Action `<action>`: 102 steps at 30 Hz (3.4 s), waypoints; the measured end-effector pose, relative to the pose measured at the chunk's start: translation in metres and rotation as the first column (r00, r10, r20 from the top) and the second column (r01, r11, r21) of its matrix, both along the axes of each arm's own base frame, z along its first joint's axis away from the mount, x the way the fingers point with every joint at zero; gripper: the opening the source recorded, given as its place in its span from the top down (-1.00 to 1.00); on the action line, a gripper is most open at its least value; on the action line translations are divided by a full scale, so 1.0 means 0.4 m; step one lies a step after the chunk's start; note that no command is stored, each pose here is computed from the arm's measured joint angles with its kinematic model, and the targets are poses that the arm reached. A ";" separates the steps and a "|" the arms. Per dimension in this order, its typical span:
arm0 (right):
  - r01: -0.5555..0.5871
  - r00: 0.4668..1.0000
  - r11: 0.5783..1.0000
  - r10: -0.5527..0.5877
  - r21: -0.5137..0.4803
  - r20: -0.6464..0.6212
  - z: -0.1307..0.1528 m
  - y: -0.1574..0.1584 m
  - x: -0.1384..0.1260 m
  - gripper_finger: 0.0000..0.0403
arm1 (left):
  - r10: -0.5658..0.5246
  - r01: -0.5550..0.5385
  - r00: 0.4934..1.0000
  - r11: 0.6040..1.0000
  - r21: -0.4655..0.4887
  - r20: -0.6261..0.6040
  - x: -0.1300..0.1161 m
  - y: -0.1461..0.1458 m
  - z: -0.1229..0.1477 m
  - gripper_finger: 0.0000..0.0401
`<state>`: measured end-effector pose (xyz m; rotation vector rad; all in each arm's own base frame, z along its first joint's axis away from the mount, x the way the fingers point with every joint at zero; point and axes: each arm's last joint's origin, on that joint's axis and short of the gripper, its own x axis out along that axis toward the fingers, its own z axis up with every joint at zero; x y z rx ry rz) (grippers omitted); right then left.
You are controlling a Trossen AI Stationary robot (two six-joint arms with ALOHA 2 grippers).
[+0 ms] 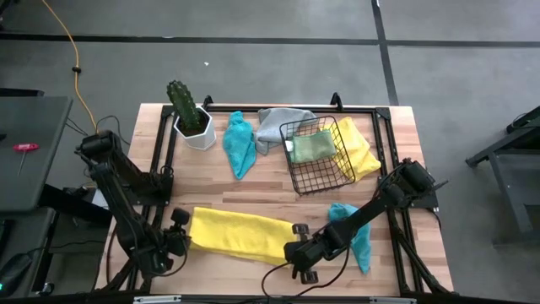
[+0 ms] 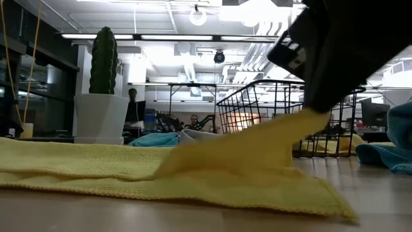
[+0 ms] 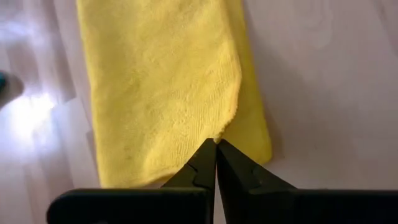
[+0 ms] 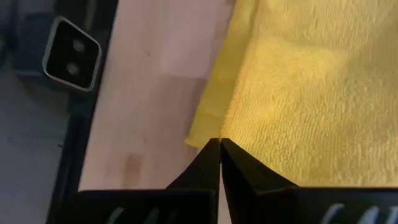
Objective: Fold microfiber towels
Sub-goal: Fold the bottom yellow microfiber towel
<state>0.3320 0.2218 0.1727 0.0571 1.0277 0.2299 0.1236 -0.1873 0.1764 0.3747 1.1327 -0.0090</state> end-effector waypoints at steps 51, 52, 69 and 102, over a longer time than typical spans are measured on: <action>0.057 0.998 0.968 -0.050 0.246 -0.035 -0.083 0.050 0.043 1.00 | 0.071 -0.077 0.996 0.990 -0.120 -0.056 -0.045 0.040 -0.022 1.00; 0.060 0.998 0.967 -0.052 0.248 -0.036 -0.083 0.050 0.043 1.00 | 0.076 -0.082 0.996 0.990 -0.114 -0.054 -0.045 0.042 -0.023 1.00; 0.143 0.985 0.990 -0.141 0.013 -0.101 -0.022 0.040 0.048 0.38 | 0.072 -0.086 0.989 0.991 -0.106 -0.129 -0.052 0.048 -0.025 0.99; 0.123 0.990 0.990 -0.117 -0.066 0.078 -0.043 0.010 0.076 0.98 | 0.091 -0.087 0.995 0.990 -0.115 0.028 -0.051 0.072 0.018 0.25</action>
